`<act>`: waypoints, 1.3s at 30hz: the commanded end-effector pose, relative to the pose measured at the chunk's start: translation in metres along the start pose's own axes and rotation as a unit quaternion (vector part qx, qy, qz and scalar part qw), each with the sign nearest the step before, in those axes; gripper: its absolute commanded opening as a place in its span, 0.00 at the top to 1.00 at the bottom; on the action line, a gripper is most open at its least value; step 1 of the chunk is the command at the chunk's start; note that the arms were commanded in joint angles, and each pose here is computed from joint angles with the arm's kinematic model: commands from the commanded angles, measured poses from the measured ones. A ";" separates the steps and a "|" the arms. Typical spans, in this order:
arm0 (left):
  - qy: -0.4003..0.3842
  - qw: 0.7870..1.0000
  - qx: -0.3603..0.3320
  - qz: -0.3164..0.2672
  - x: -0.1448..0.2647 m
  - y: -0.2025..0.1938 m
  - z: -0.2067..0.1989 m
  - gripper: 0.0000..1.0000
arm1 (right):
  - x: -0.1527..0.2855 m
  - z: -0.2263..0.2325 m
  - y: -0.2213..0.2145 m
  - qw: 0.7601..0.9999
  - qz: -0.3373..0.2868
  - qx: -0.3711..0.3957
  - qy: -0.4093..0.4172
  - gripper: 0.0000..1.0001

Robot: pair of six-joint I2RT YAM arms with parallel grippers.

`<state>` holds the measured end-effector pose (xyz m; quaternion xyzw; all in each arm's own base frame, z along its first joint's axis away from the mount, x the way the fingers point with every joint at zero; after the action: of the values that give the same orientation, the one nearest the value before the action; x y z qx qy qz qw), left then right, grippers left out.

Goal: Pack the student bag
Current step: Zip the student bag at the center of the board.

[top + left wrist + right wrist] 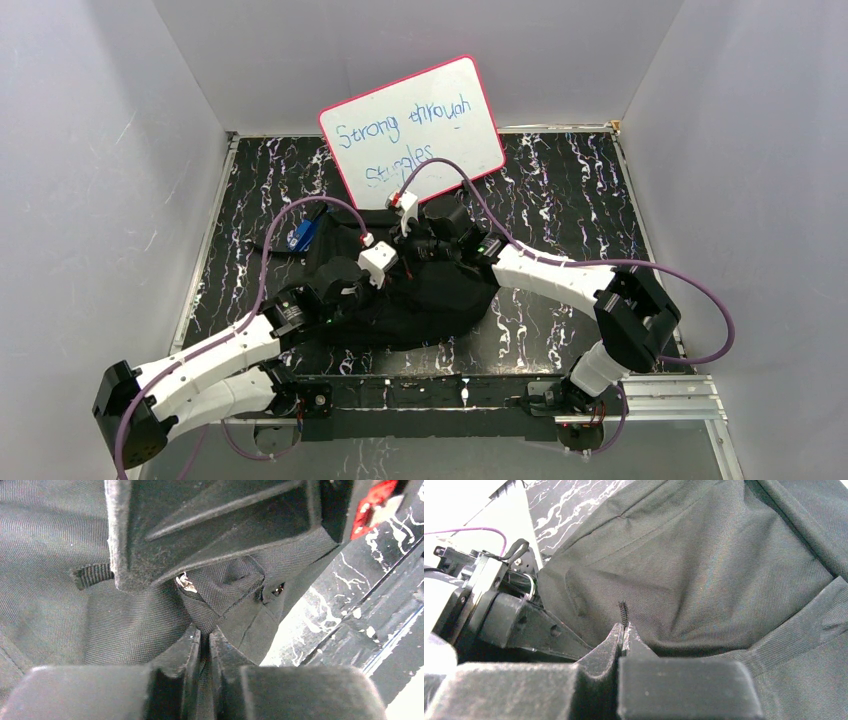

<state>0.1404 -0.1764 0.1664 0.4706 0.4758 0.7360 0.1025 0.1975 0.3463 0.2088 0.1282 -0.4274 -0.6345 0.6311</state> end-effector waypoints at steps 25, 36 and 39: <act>-0.076 0.997 -0.010 0.009 0.005 0.010 -0.033 1.00 | 0.012 -0.081 0.077 0.982 -0.127 0.027 -0.135 1.00; -0.082 0.996 -0.016 0.003 0.014 0.016 -0.036 1.00 | -0.006 -0.110 0.107 0.978 -0.150 0.062 -0.133 1.00; -0.082 0.997 -0.016 0.000 0.016 0.016 -0.036 1.00 | -0.015 -0.120 0.115 0.978 -0.153 0.071 -0.126 1.00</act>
<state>0.1281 -0.1925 0.1705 0.4851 0.4583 0.7363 0.1120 0.3143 0.3254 0.1693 0.0655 -0.4943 -0.6747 0.5441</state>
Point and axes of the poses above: each gripper's point midway between its finger pads, its own x axis back along the fingers, its own z axis along the line the jaws close on, y = z × x, the point moved 7 cm from there along x, back along the fingers, and after that the axes turned 15 degrees about -x, right-handed, at the moved point
